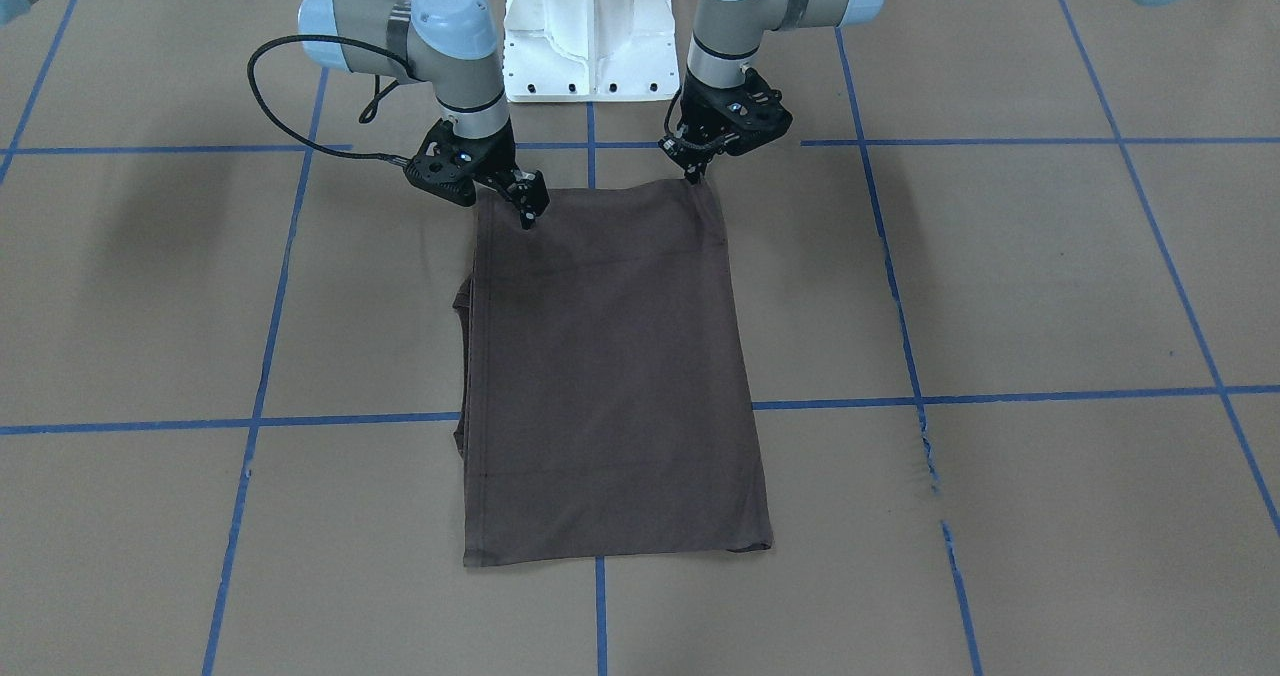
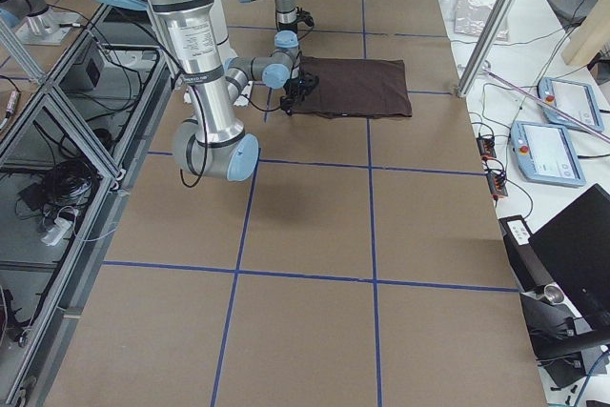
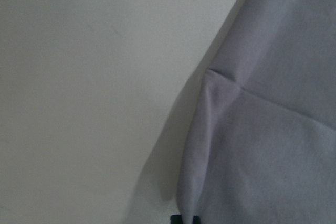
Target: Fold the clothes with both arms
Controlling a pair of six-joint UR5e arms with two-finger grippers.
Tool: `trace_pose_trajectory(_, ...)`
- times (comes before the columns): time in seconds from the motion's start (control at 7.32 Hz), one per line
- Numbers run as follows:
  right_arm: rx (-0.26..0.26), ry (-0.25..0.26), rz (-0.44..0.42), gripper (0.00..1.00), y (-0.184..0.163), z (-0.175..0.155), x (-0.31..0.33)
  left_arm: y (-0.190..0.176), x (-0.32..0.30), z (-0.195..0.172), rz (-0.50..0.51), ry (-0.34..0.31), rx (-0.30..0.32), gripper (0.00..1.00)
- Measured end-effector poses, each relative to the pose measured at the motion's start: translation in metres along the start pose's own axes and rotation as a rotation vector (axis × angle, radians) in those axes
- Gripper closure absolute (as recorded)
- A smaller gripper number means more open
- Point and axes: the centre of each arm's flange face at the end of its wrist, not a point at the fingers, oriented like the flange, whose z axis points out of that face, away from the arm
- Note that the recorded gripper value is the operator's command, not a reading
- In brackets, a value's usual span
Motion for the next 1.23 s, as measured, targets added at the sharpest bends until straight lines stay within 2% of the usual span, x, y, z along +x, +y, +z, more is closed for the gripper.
trace_pose_trajectory(0.27,0.001,0.002,0.000,0.48,0.0000,0.0002,-0.0002,0.0001,-0.0001,0.0000,0.000,0.000,-0.001,1.00)
trace_pose_trajectory(0.55,0.001,0.004,-0.001,0.73,-0.0002,0.0001,-0.0002,0.0000,-0.0001,0.0000,0.000,0.000,-0.001,1.00)
trace_pose_trajectory(0.82,0.002,0.005,-0.004,0.85,-0.0014,0.0000,-0.0001,0.0001,-0.0001,0.0000,0.000,-0.001,-0.001,1.00)
trace_pose_trajectory(1.23,0.004,0.001,-0.001,0.90,-0.0054,-0.0033,-0.0025,0.0000,-0.0001,0.0000,0.000,0.000,0.000,1.00)
